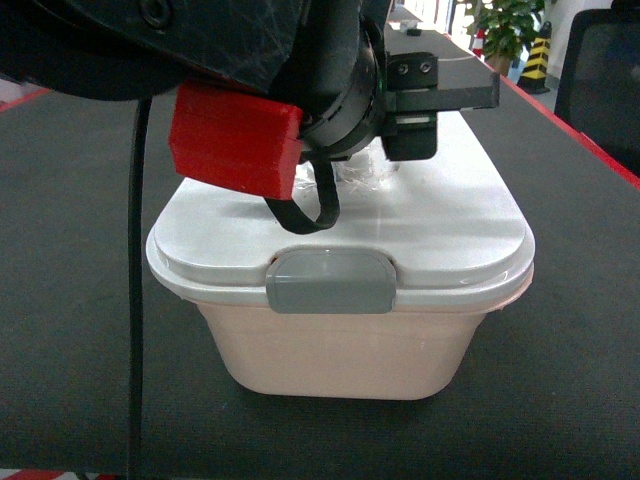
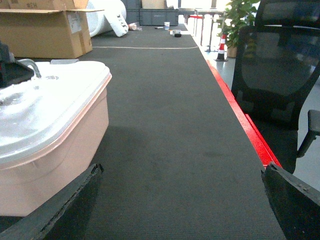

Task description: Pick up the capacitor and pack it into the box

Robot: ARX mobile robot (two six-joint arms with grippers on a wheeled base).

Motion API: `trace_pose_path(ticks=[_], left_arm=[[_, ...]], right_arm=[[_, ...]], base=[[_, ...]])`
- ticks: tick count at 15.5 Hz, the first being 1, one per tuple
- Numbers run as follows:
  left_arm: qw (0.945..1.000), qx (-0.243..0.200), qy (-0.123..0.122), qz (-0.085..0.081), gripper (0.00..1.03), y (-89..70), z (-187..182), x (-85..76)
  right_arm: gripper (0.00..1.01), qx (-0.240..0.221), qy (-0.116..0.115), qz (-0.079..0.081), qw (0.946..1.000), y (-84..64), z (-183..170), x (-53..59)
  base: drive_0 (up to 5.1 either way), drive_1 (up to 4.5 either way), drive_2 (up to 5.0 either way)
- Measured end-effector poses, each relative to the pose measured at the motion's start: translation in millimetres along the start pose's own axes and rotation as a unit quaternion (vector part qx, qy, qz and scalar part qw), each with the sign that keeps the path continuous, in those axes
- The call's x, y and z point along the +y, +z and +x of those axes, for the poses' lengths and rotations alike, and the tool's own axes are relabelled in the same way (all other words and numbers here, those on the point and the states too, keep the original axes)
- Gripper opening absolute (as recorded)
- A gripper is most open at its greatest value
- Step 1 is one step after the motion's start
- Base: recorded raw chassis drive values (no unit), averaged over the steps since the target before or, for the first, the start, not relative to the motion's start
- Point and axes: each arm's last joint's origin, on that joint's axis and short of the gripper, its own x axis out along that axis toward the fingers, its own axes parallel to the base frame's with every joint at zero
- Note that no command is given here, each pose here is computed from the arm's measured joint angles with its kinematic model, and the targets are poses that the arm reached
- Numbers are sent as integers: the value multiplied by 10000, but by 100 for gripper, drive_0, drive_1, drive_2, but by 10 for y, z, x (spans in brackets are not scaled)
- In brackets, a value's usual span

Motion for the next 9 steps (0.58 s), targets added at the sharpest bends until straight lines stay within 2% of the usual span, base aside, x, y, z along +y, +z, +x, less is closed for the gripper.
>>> trace_pose_path(ticks=[1, 2, 3, 4, 5, 7, 8, 9], left_arm=[[9991, -235, -298, -188, 58, 83, -88, 20], [9973, -494, -458, -304, 68, 189, -203, 69], [9940, -821, -569, -438, 81, 341, -372, 152], [9887, -1235, -608, -592, 95, 494, -562, 307], [9838, -1571, -595, -618, 99, 573, -715, 474], [9745, -2042, -730, -582, 98, 568, -1055, 858], [9731, -2168, -563, -535, 98, 528, -1222, 1039], [9721, -2307, -216, -355, 98, 456, -1391, 1249]], right_arm=[[98, 0, 0, 0, 10000, 0, 0, 0], [98, 0, 0, 0, 10000, 0, 0, 0], [98, 2, 0, 0, 10000, 0, 0, 0], [98, 2, 0, 0, 10000, 0, 0, 0], [98, -2, 0, 0, 10000, 0, 0, 0], [98, 0, 0, 0, 10000, 0, 0, 0], [98, 0, 0, 0, 10000, 0, 0, 0], [98, 0, 0, 0, 10000, 0, 0, 0]], base=[[0, 0, 0], [0, 0, 0], [0, 0, 0], [0, 0, 0], [0, 0, 0], [0, 0, 0], [0, 0, 0], [0, 0, 0]])
